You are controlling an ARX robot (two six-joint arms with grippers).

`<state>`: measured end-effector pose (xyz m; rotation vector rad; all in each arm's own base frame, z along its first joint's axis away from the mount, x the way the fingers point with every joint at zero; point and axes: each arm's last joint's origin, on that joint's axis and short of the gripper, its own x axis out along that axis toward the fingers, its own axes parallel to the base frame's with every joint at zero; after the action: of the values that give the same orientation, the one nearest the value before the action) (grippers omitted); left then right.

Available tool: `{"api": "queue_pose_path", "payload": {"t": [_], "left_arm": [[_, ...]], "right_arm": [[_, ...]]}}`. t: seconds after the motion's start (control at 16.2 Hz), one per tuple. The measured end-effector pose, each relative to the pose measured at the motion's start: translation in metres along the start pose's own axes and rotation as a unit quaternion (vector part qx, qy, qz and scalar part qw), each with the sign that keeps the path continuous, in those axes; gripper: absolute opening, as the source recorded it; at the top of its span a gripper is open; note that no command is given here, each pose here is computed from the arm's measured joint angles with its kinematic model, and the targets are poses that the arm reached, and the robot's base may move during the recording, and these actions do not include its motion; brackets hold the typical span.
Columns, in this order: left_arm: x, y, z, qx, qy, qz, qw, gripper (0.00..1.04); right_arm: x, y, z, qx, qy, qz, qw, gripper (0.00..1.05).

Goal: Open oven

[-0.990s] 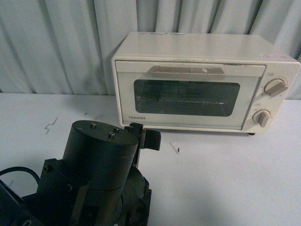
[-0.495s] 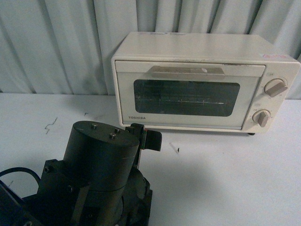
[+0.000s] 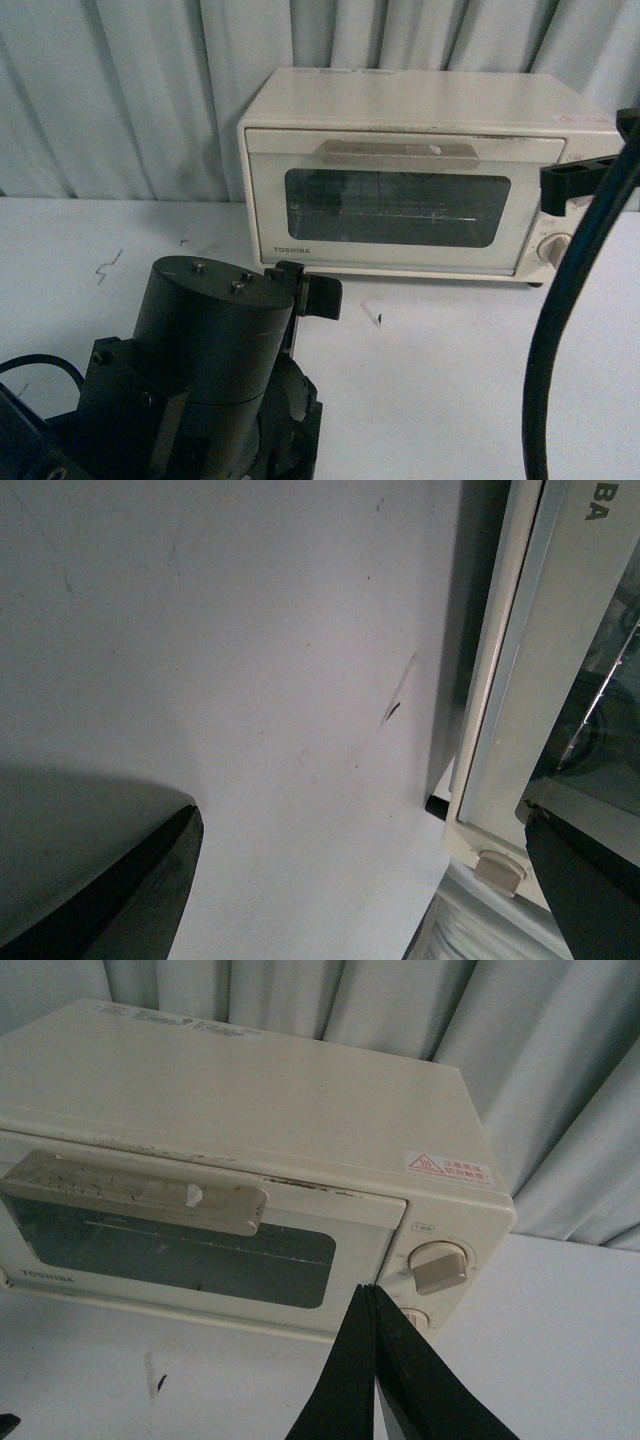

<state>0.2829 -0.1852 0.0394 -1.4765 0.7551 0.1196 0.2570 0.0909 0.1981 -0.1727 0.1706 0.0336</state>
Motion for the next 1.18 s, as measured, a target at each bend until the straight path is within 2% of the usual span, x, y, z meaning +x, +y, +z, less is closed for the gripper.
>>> {"api": "queue_pose_path", "payload": {"t": [0.37,0.74,1.18], "left_arm": [[0.000,0.000,0.000,0.000,0.000,0.000,1.000,0.98],[0.000,0.000,0.000,0.000,0.000,0.000,1.000,0.98],[0.000,0.000,0.000,0.000,0.000,0.000,1.000,0.98]], "right_arm": [[0.044,0.017,0.000,0.001,0.016,0.019,1.000,0.02],[0.080,0.052,0.004,0.006,0.018,0.048,0.999,0.02],[0.104,0.062,0.005,0.013,0.025,0.048,0.998,0.02]]}}
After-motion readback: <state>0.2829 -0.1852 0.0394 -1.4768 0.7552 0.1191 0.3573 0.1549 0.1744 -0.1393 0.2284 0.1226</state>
